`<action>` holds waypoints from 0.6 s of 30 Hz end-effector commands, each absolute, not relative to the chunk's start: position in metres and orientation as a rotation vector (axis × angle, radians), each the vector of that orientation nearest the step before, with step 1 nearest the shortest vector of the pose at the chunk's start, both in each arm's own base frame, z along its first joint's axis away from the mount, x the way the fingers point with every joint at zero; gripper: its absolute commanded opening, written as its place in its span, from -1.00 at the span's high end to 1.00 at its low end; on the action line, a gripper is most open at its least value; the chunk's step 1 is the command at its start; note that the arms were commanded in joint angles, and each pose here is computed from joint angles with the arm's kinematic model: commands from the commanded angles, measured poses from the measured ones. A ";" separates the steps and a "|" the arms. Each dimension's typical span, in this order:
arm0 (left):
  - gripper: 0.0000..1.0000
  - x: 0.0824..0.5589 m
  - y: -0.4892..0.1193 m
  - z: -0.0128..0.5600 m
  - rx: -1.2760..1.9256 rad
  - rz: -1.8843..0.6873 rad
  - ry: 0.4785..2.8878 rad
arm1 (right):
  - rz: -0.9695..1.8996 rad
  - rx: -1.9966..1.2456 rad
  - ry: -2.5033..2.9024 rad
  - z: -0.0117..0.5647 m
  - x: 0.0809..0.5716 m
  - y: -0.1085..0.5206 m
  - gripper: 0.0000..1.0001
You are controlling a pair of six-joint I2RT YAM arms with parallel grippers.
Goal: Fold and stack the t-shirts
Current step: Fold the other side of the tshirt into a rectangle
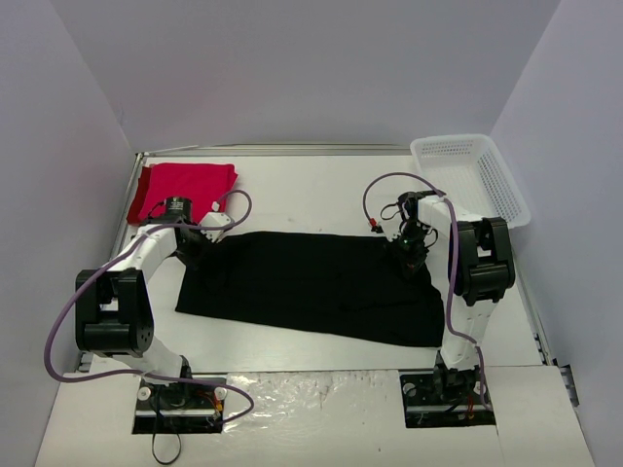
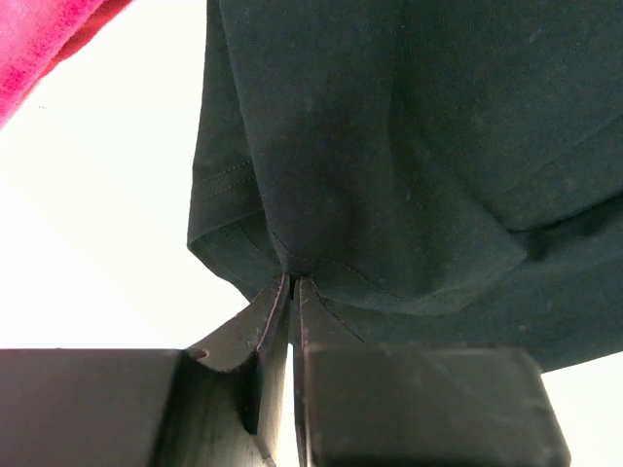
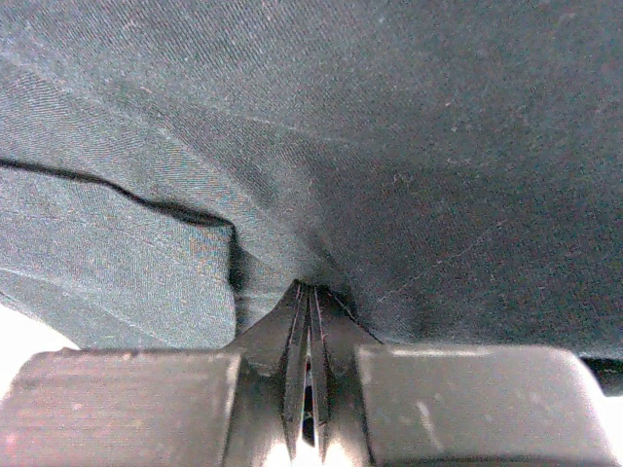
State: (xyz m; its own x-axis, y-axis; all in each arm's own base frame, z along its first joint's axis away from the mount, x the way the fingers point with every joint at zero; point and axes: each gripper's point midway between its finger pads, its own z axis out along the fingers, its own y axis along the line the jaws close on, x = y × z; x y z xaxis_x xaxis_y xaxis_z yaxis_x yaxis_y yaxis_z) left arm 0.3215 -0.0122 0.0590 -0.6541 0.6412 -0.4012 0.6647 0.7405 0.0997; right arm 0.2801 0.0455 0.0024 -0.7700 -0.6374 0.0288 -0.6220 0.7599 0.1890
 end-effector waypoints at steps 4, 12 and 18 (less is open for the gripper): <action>0.95 0.324 -0.011 0.062 1.006 -0.080 2.516 | -0.273 0.985 -2.728 -0.048 0.248 0.040 1.00; 0.95 0.337 -0.007 0.065 0.951 -0.016 2.485 | -0.271 0.987 -2.726 -0.051 0.248 0.040 1.00; 0.95 0.367 0.010 0.097 0.819 0.169 2.373 | -0.271 0.985 -2.743 -0.051 0.253 0.041 1.00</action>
State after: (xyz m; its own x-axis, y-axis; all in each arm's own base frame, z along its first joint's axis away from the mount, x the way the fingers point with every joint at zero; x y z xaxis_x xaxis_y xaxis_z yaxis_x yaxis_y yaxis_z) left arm 0.3426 -0.0031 0.0628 -0.6519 0.6235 -0.4317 0.6139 0.7680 0.1823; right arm 0.2799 0.0455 0.0019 -0.7706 -0.6366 0.0311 -0.6207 0.7607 0.1898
